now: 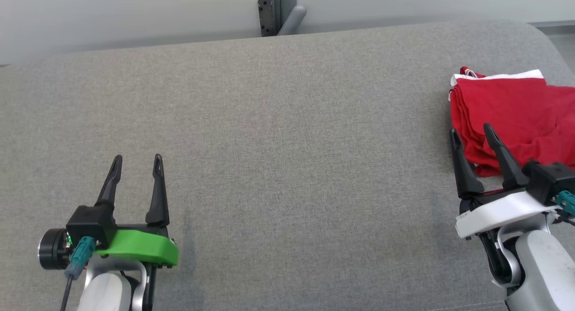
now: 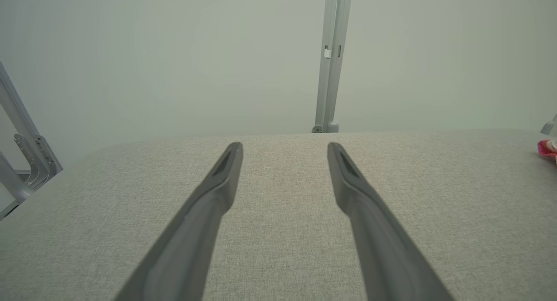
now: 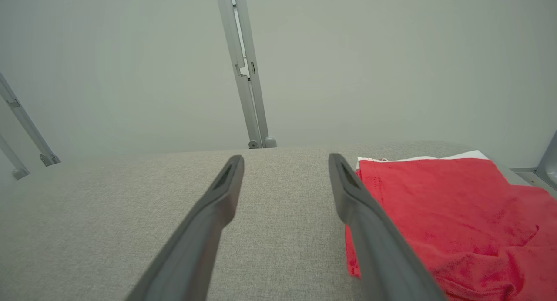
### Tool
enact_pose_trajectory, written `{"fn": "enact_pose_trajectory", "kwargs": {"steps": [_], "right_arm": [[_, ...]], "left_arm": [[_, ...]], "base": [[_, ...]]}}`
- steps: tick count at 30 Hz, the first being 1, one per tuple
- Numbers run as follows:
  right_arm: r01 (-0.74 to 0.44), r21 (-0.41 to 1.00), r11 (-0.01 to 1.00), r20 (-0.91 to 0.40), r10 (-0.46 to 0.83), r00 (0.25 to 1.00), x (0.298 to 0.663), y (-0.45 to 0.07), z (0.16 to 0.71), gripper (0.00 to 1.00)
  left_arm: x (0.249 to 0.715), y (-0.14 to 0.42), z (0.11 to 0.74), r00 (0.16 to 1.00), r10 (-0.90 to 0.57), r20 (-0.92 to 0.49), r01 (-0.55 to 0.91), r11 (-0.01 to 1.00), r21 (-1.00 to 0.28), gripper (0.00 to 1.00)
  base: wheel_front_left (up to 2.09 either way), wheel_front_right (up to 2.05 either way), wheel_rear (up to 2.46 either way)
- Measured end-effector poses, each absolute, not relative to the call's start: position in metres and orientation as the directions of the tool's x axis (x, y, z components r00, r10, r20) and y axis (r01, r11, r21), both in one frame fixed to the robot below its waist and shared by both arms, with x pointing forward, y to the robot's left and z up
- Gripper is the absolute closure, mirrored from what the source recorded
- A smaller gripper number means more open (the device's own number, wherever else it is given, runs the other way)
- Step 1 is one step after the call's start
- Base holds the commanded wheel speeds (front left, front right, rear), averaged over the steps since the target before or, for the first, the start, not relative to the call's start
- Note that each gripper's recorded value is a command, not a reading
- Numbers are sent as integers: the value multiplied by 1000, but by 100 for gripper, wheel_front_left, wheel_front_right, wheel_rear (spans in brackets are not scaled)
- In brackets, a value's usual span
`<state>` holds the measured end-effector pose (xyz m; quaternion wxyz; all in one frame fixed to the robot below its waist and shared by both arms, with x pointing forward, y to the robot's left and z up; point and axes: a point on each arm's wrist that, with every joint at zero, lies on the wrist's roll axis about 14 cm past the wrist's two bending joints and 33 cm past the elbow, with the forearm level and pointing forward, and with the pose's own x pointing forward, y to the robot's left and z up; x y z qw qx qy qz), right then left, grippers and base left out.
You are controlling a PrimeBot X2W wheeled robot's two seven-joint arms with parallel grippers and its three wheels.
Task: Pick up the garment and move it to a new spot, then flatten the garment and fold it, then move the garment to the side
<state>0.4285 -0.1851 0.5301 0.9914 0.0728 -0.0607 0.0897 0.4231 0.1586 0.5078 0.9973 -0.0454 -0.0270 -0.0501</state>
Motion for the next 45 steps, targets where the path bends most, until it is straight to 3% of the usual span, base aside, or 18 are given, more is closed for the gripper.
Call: {"fn": "enact_pose_trajectory", "kwargs": {"steps": [18, 45], "right_arm": [[-141, 103, 985, 140, 126, 982, 384, -199, 545, 0], [-127, 111, 986, 136, 112, 984, 380, -201, 548, 0]], "left_arm": [[389, 160, 515, 993, -113, 42, 115, 991, -71, 0], [386, 161, 508, 994, -110, 6, 111, 991, -79, 0]], "base": [[0, 0, 0], [0, 0, 0]]}}
